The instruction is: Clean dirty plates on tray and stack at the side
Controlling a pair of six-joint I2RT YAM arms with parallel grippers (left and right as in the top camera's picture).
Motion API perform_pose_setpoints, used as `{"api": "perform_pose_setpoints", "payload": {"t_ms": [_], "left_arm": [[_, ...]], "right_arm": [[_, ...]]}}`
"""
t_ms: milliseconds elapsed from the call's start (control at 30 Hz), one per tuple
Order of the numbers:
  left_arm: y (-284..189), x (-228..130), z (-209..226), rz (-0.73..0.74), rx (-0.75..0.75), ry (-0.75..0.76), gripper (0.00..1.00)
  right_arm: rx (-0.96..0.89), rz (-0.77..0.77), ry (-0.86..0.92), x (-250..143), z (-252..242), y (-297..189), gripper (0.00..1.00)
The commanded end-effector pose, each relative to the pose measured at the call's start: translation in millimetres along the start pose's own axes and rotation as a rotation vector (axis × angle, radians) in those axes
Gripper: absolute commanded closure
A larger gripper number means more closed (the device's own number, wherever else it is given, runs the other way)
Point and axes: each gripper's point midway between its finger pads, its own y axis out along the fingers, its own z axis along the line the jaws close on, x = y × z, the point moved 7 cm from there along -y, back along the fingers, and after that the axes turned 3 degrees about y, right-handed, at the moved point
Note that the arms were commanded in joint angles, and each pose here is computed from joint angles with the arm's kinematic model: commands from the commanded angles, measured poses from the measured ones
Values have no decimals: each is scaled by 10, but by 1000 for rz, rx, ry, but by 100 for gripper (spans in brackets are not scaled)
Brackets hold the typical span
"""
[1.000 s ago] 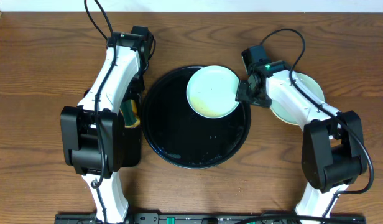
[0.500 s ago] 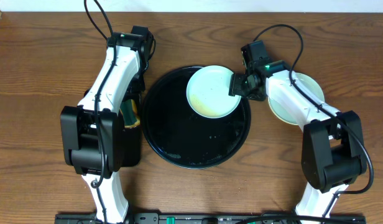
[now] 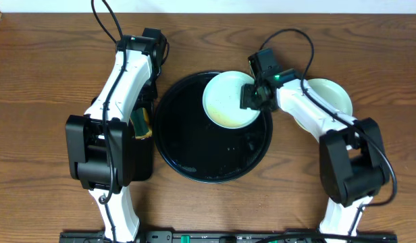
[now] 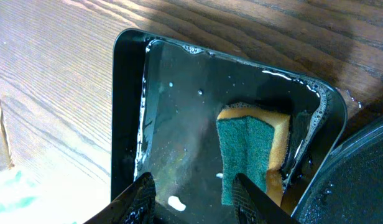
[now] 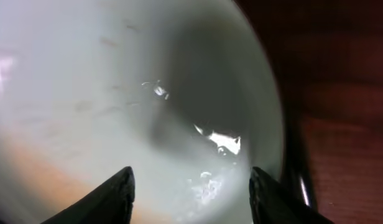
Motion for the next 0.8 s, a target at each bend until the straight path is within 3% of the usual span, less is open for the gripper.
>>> {"api": "perform_pose_setpoints", "payload": {"t_ms": [0, 567, 767], "left_arm": [[-21, -9, 38, -2, 1, -15, 56], [-21, -3, 36, -6, 0, -17, 53], [-21, -3, 36, -5, 0, -17, 52]], "right_arm": [[-72, 14, 49, 7, -159, 142, 44], [-76, -49, -26, 369, -68, -286, 36], [-140, -60, 13, 431, -271, -301, 33]]}}
